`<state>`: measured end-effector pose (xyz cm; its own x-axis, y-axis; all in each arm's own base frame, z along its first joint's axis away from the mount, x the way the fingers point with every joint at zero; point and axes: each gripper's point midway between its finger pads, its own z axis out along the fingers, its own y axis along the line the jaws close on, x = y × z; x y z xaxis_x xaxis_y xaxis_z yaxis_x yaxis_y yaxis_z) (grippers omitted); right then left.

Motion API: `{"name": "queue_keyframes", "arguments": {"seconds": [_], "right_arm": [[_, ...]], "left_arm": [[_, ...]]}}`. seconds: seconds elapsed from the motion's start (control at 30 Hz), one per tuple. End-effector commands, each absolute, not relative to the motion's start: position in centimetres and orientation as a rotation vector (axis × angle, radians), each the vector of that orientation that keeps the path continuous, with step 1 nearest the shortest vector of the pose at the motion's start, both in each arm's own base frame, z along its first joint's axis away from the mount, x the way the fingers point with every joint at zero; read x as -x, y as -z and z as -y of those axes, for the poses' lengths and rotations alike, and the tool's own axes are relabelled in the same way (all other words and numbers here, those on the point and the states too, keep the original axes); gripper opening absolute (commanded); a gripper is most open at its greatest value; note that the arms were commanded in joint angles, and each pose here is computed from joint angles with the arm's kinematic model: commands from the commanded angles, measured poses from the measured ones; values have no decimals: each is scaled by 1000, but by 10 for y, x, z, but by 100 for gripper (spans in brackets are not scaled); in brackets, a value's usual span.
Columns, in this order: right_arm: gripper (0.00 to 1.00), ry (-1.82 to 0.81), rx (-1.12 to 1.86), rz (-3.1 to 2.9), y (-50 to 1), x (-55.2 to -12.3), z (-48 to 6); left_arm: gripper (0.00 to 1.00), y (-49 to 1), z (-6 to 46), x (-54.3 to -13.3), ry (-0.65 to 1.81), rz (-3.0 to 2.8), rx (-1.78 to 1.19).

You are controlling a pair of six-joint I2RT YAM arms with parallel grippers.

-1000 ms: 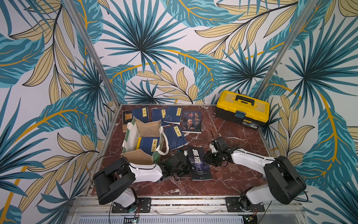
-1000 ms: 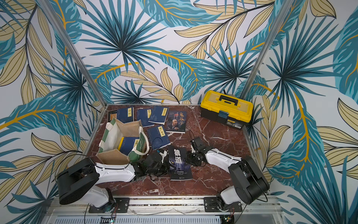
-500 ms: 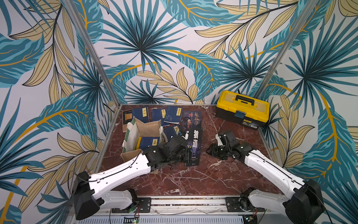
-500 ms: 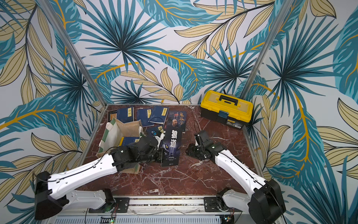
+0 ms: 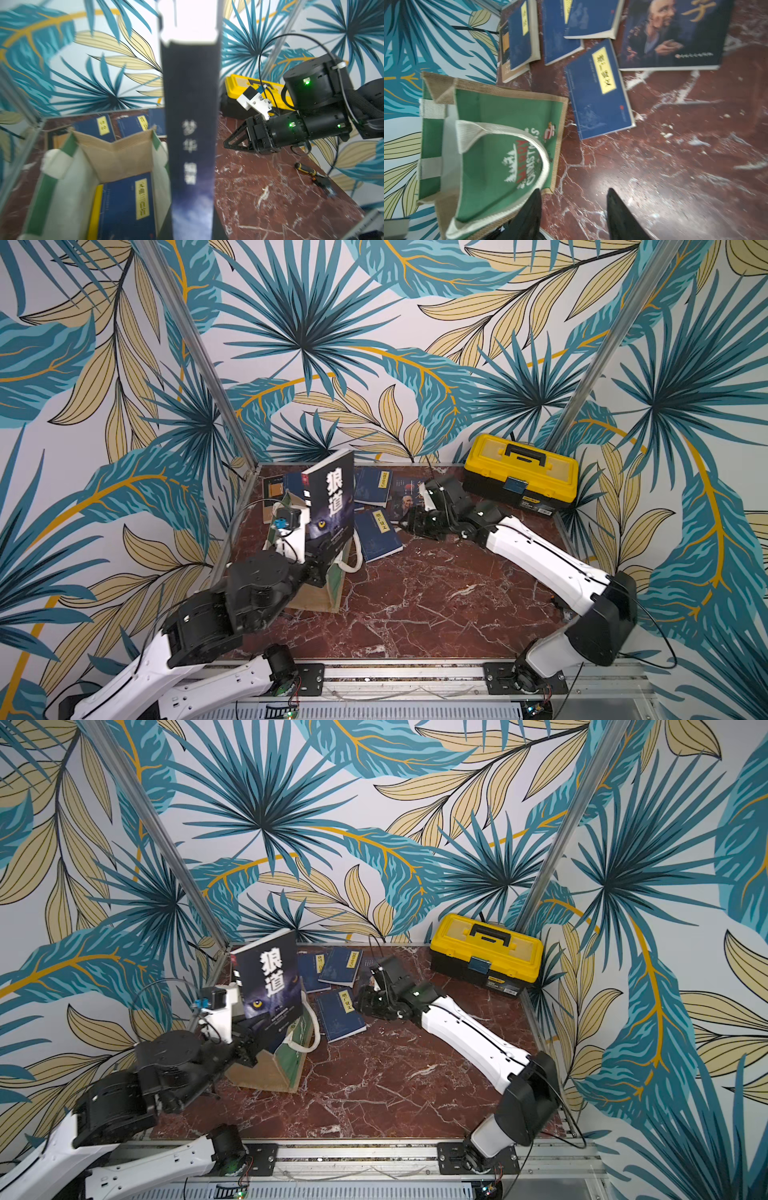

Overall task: Put the books into the canvas bag
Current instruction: Place the book in the canvas bag.

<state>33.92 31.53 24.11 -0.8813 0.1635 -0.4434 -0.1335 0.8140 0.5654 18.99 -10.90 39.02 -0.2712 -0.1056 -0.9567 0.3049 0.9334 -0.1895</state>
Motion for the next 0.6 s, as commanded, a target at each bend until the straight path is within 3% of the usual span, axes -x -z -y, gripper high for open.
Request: {"name": "queue_keyframes", "arguments": {"seconds": [0.0,0.17,0.33,0.57], "right_arm": [[52,-864,114,-2536,-246,-336,-361],[53,-860,296,-2611,-231,-327,-423],[53,-885,353,-2641,-219,-316,-446],[37,-868,303,-2640,-207,-311,-435]], "left_arm": [[0,-436,57,-184,273,-1653,-30],[1,-447,24,-172,222,-1598,26],[1,-441,9,-164,215,-1605,43],[1,-432,16,-167,162,-1676,-28]]}}
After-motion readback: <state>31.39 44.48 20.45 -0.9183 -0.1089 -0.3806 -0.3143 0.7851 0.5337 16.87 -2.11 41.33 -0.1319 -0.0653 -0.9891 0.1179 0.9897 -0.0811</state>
